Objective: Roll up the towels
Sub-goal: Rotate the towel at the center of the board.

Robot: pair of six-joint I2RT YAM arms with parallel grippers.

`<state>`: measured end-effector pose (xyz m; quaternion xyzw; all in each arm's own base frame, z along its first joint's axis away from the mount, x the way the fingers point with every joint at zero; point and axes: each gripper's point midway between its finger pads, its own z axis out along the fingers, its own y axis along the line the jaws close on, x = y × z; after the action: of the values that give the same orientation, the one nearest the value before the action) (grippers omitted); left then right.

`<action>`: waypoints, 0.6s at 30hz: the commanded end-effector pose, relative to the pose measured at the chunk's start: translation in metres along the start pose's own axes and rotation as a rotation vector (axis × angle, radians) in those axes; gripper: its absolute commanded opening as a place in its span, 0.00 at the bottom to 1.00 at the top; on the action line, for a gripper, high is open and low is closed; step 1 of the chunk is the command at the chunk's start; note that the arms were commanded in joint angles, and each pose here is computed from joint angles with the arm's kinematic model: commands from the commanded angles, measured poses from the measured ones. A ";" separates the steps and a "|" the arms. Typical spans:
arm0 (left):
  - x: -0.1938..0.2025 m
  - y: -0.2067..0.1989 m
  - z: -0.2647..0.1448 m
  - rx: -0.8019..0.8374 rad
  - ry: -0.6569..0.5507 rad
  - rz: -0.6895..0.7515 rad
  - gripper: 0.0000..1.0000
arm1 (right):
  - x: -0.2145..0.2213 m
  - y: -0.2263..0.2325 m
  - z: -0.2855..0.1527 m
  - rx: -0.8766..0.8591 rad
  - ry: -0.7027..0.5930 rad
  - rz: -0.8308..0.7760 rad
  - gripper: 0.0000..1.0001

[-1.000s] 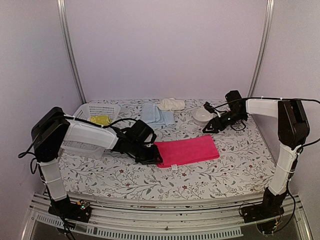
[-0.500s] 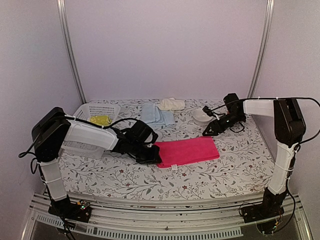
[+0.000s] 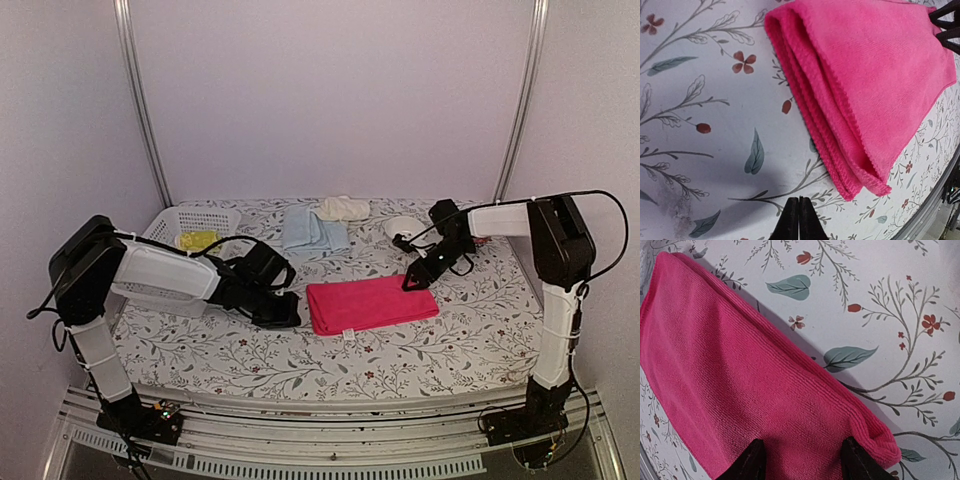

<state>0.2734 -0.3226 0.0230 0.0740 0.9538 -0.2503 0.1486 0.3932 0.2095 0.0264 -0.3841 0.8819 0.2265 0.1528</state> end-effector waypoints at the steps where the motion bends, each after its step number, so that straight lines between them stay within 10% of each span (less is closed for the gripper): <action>1: -0.012 -0.011 -0.008 0.006 -0.033 0.064 0.06 | 0.025 -0.008 0.016 0.079 0.130 0.016 0.52; 12: -0.001 -0.075 -0.041 0.142 -0.070 0.416 0.07 | 0.079 0.167 -0.024 -0.516 0.257 0.005 0.49; 18: 0.026 -0.076 -0.033 0.148 0.041 0.492 0.03 | 0.068 0.154 -0.032 -0.468 0.202 -0.059 0.51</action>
<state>0.2424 -0.3700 0.0849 0.2718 0.8950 -0.2821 0.2131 0.2317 0.2486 0.0431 -0.4564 0.8180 0.3481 -0.0359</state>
